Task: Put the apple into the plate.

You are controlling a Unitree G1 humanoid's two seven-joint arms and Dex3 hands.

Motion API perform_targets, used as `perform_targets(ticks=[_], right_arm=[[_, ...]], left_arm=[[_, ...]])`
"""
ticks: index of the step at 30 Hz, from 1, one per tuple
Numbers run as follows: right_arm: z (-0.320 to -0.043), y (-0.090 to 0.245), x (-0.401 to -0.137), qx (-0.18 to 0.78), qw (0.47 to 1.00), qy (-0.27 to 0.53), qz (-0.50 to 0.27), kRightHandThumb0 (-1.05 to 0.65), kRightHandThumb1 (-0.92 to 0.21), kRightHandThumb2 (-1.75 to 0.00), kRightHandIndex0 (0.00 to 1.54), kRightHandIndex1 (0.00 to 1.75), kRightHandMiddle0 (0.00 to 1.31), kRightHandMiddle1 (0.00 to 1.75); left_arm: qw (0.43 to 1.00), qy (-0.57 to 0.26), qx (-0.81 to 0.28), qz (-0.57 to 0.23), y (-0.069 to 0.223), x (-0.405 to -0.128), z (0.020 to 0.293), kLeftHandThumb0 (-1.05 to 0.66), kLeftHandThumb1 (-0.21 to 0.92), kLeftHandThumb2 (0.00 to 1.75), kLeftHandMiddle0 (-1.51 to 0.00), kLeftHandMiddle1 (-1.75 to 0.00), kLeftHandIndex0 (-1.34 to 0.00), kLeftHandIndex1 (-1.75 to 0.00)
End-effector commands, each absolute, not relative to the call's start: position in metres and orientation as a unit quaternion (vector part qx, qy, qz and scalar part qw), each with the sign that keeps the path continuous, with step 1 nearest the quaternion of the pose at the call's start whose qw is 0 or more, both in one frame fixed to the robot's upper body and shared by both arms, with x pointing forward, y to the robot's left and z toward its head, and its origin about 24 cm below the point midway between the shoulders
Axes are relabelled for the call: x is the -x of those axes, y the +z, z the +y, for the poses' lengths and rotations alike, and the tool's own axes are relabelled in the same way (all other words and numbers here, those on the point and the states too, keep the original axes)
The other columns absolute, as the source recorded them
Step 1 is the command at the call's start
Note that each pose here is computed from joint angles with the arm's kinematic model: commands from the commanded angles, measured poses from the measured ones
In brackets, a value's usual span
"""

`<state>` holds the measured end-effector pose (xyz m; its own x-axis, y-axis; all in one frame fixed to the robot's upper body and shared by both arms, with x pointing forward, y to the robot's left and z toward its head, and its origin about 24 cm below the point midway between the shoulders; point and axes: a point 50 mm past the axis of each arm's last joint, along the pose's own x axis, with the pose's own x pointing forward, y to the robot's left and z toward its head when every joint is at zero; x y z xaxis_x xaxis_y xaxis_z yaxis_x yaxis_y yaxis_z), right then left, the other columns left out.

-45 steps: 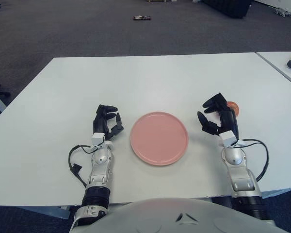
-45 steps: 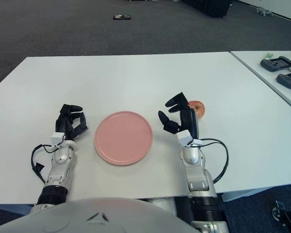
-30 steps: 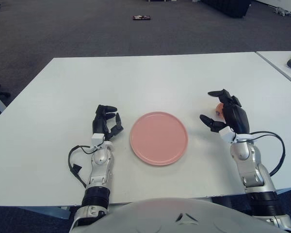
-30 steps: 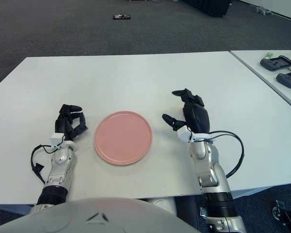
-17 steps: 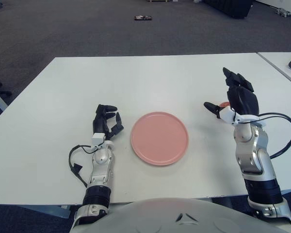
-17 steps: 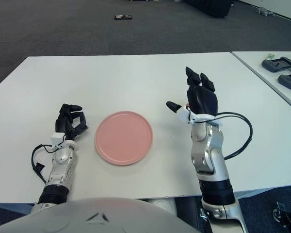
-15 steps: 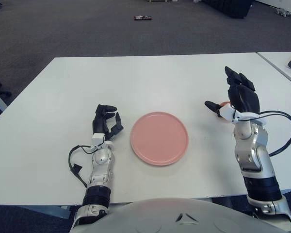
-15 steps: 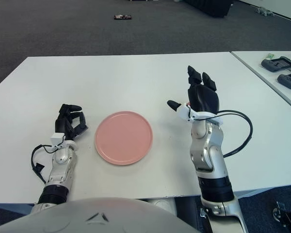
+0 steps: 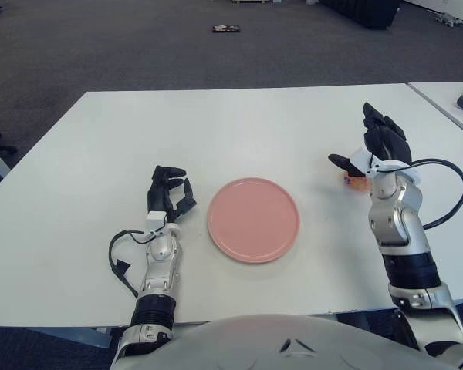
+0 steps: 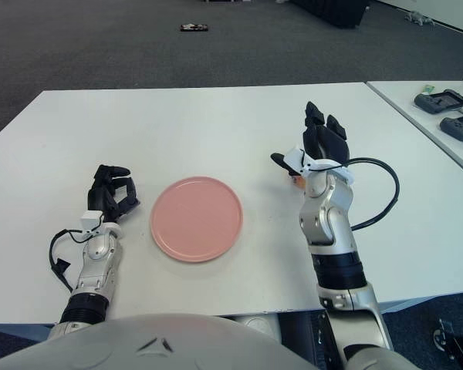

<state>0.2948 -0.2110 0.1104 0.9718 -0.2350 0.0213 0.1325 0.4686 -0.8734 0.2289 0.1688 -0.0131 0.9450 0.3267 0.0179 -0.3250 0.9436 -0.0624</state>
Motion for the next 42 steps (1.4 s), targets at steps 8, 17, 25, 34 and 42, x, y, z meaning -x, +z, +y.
perform_targets(ticks=[8,17,25,34,42], right_arm=[[-0.212,0.096,-0.31,0.515,0.85,-0.081,0.078,-0.78,-0.21,-0.94,0.0,0.0,0.0,0.0],[-0.217,0.081,-0.321,0.512,0.848,-0.073,0.114,-0.74,-0.16,-1.0,0.0,0.0,0.0,0.0],[-0.22,0.068,-0.322,0.506,0.848,-0.071,0.139,-0.84,-0.24,-0.93,0.0,0.0,0.0,0.0],[-0.222,0.044,-0.323,0.507,0.844,-0.054,0.165,-0.89,-0.27,-0.9,0.0,0.0,0.0,0.0],[-0.221,0.023,-0.318,0.518,0.835,-0.03,0.185,-0.91,-0.31,-0.86,0.0,0.0,0.0,0.0]], left_arm=[[0.984,0.171,0.026,0.042,-0.033,-0.215,0.17,-0.43,0.47,1.13,-0.73,-1.71,-0.49,-1.75],[0.984,0.168,0.025,0.043,-0.032,-0.215,0.171,-0.43,0.48,1.12,-0.7,-1.73,-0.48,-1.75],[0.985,0.166,0.026,0.042,-0.032,-0.215,0.171,-0.42,0.49,1.11,-0.69,-1.74,-0.47,-1.75],[0.984,0.167,0.026,0.047,-0.031,-0.215,0.173,-0.42,0.5,1.1,-0.66,-1.72,-0.46,-1.75],[0.985,0.168,0.024,0.044,-0.031,-0.214,0.172,-0.42,0.51,1.09,-0.64,-1.71,-0.46,-1.75]])
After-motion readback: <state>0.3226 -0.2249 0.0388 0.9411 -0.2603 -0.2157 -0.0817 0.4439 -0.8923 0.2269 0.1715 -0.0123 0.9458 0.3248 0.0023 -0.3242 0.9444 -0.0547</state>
